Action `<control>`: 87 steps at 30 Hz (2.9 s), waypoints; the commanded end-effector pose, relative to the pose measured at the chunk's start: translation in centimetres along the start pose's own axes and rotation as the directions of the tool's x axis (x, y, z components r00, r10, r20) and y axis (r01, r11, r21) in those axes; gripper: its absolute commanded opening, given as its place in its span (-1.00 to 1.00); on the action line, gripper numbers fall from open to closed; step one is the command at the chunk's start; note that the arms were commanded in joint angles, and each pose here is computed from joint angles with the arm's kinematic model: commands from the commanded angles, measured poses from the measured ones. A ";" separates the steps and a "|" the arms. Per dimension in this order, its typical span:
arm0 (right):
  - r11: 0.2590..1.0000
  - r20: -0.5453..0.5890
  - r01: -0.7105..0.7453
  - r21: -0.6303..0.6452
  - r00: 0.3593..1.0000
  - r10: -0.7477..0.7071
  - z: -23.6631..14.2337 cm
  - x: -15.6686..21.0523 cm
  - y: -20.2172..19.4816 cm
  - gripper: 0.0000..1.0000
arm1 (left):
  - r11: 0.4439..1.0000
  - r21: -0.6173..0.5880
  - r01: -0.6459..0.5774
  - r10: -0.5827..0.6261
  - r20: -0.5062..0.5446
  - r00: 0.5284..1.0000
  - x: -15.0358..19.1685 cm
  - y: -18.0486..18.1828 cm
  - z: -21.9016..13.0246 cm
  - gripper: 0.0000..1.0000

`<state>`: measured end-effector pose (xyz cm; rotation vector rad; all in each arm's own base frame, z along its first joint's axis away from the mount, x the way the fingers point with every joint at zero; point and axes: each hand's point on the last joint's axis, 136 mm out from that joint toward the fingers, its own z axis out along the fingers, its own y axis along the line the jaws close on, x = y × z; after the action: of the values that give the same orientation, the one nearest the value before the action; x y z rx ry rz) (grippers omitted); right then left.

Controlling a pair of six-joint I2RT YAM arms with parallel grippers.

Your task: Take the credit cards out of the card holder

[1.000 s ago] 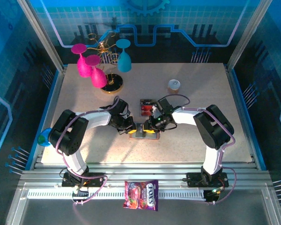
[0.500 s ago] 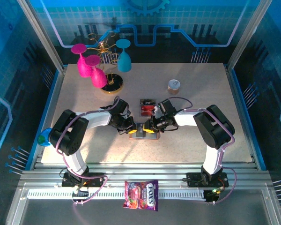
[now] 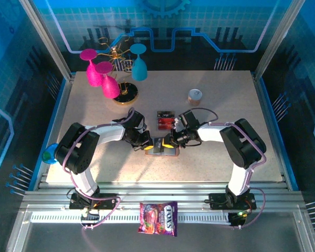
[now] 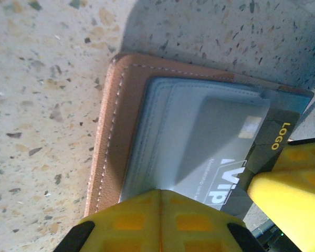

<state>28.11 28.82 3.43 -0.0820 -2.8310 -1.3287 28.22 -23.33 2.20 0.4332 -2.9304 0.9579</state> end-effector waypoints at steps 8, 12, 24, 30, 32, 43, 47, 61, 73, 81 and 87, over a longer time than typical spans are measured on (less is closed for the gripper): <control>0.995 0.011 0.007 0.104 1.000 -0.008 -2.6 0.2 -2.0 -0.78 | 0.998 -0.064 0.014 -0.016 -0.026 1.000 0.6 1.3 0.5 -0.84; 0.991 0.011 0.016 0.135 1.000 -0.018 -3.2 0.3 -2.3 -0.79 | 0.998 -0.062 0.015 -0.016 -0.024 1.000 0.5 1.3 0.6 -0.84; 0.982 0.020 0.038 0.187 0.999 -0.043 -4.3 0.2 -2.1 -0.79 | 0.998 -0.058 0.014 -0.015 -0.023 1.000 0.5 1.2 0.5 -0.84; 0.988 0.015 0.039 0.152 0.999 -0.042 -3.5 0.2 -1.1 -0.78 | 0.999 -0.052 0.014 -0.015 -0.019 1.000 0.4 1.0 0.5 -0.84; 0.990 0.009 0.036 0.139 0.999 -0.038 -3.1 0.3 -0.8 -0.76 | 0.999 -0.053 0.014 -0.015 -0.020 1.000 0.4 1.0 0.5 -0.84; 0.992 -0.010 0.037 0.121 0.999 -0.036 -1.9 0.9 -0.1 -0.70 | 0.999 -0.044 0.010 -0.011 -0.021 1.000 0.4 0.8 0.5 -0.82; 0.991 -0.012 0.041 0.125 0.999 -0.039 -1.9 0.9 -0.1 -0.77 | 1.000 -0.029 0.011 -0.012 -0.024 1.000 0.3 0.5 0.5 -0.81; 0.991 -0.013 0.041 0.128 0.999 -0.040 -1.8 0.8 -0.2 -0.79 | 1.000 -0.013 -0.017 0.017 -0.063 0.998 0.9 -1.1 1.8 -0.71; 0.991 -0.011 0.050 0.128 0.999 -0.049 -2.0 0.8 0.0 -0.79 | 0.999 -0.021 -0.037 0.035 -0.052 0.998 0.8 -1.7 1.6 -0.71; 0.988 0.002 0.069 0.141 0.998 -0.070 -2.9 0.6 0.5 -0.80 | 0.999 -0.027 -0.031 0.031 -0.007 1.000 0.2 -1.5 0.2 -0.70; 0.984 0.015 0.086 0.157 0.996 -0.090 -3.9 0.4 0.9 -0.81 | 0.999 -0.022 -0.025 0.025 0.018 1.000 -0.2 -1.2 -0.7 -0.70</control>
<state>27.21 26.54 4.84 -0.0108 -2.9399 -1.1122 28.96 -24.66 2.82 0.3953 -2.9468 0.9496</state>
